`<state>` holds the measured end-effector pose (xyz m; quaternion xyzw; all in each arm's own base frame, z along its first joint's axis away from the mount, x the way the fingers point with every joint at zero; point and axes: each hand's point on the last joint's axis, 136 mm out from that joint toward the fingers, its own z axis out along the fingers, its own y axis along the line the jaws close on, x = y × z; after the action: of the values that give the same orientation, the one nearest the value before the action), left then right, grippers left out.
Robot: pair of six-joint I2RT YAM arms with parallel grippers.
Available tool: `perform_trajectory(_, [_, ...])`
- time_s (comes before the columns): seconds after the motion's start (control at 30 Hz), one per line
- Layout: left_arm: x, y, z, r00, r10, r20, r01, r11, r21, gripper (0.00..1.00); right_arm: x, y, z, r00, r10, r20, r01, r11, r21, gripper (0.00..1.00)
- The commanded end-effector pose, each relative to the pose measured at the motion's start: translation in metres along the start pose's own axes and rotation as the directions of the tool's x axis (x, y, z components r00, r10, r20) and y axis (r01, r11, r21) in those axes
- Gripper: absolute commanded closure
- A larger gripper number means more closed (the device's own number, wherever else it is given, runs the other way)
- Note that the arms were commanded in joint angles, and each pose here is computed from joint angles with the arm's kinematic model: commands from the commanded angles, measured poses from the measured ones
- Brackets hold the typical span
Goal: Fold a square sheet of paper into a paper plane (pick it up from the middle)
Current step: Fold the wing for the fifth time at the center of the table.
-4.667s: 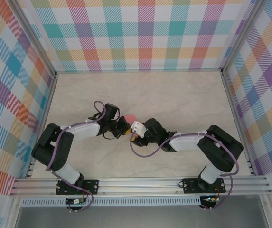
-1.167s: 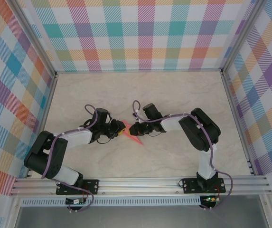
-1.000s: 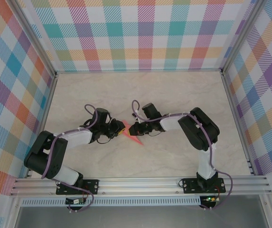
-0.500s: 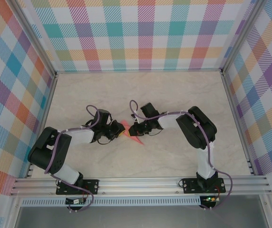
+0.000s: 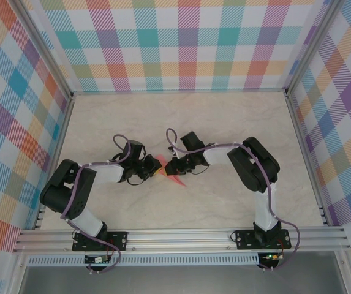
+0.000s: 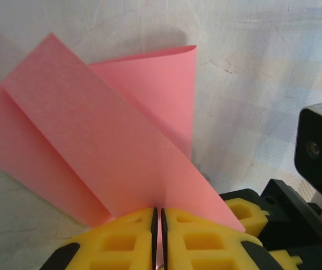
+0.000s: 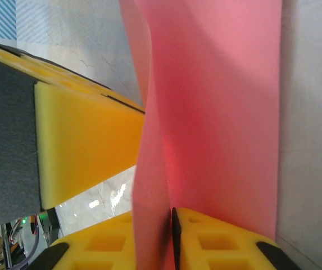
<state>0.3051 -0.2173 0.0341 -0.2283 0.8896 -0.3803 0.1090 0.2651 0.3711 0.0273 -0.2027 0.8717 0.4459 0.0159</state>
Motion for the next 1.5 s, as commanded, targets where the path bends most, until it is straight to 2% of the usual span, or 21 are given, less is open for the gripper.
perform_trajectory(0.0, [-0.002, 0.003, 0.004, 1.0, 0.022, 0.005, -0.022, 0.999, -0.034, 0.88, 0.004, 0.005, -0.006, 0.999, -0.026, -0.021, 0.026, 1.0, 0.013, 0.75])
perform_trajectory(0.33, [-0.003, 0.008, 0.01, 1.0, 0.012, -0.003, -0.012, 0.998, -0.058, 0.89, 0.005, 0.006, -0.019, 0.998, -0.068, 0.002, 0.067, 0.995, 0.07, 0.67])
perform_trajectory(0.53, [-0.003, 0.01, 0.012, 1.0, 0.012, -0.008, -0.012, 0.998, -0.066, 0.89, 0.003, 0.006, -0.03, 0.993, -0.117, 0.016, 0.114, 0.985, 0.127, 0.66])
perform_trajectory(1.0, [-0.003, 0.009, 0.013, 1.0, 0.012, -0.016, -0.013, 0.998, -0.064, 0.89, 0.019, -0.004, -0.027, 0.991, -0.122, -0.056, 0.129, 0.982, 0.141, 0.67])
perform_trajectory(1.17, [-0.003, 0.009, 0.013, 1.0, 0.012, -0.015, -0.013, 0.998, -0.068, 0.89, 0.022, -0.01, -0.023, 0.991, -0.109, -0.074, 0.119, 0.982, 0.148, 0.72])
perform_trajectory(1.47, [-0.005, 0.003, 0.009, 1.0, 0.024, -0.011, -0.025, 0.998, -0.064, 0.89, 0.027, -0.019, -0.019, 0.994, -0.082, -0.077, 0.093, 0.983, 0.159, 0.88])
